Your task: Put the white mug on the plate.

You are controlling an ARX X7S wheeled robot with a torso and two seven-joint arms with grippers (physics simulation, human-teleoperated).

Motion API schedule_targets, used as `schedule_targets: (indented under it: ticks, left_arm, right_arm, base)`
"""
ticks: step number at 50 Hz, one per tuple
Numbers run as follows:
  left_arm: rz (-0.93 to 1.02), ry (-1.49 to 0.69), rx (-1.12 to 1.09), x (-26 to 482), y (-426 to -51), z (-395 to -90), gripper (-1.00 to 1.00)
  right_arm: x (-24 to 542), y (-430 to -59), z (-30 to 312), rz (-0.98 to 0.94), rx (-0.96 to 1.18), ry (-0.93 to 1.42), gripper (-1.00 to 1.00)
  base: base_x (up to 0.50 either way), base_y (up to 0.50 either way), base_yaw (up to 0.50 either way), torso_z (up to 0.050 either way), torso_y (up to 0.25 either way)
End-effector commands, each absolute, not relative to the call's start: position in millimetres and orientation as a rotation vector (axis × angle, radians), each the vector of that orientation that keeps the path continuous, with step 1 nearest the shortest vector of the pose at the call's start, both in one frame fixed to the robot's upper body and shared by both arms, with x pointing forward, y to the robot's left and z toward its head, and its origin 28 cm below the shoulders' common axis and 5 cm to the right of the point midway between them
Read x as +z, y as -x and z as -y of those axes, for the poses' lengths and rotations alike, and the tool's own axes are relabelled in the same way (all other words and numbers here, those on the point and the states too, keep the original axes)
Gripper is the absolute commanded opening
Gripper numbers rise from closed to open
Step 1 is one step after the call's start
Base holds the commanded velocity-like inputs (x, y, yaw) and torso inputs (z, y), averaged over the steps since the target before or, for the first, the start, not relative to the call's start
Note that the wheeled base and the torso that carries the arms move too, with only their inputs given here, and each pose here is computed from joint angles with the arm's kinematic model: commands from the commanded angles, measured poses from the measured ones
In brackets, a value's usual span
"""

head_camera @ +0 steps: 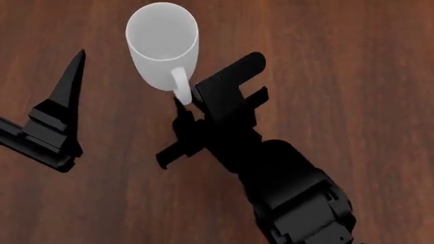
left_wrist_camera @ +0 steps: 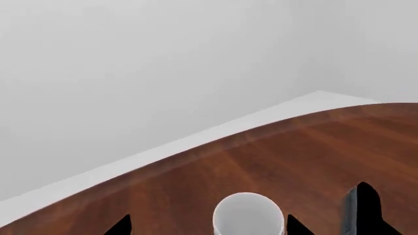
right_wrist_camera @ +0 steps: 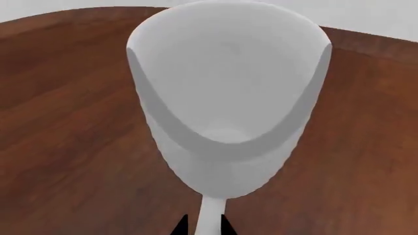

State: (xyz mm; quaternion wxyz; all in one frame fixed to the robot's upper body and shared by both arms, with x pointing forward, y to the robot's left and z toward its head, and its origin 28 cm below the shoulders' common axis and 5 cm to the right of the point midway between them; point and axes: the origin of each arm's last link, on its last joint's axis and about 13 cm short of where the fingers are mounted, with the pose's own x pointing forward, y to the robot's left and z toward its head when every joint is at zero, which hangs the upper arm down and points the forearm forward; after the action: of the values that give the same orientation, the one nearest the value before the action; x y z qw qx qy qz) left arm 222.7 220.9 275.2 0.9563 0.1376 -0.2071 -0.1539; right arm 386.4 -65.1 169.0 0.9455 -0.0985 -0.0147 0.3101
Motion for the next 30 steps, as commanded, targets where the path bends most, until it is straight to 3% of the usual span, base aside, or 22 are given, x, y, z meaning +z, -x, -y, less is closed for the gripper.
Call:
schedule_targets:
  ticks: [1,30]
  left_arm:
    - [0.437,-0.265,-0.296,281,-218,-223,1.0]
    - [0.414,-0.227,-0.259,279,-234,-228,1.0]
  right_arm:
    - [173,-358,81,0.055,0.604,0.204,-1.0]
    - [168,-284,102,0.058,0.593,0.193,-1.0]
  base:
    - [0.0,0.0,0.0,-0.031,0.242]
    - [0.0,0.0,0.0,-0.031,0.243]
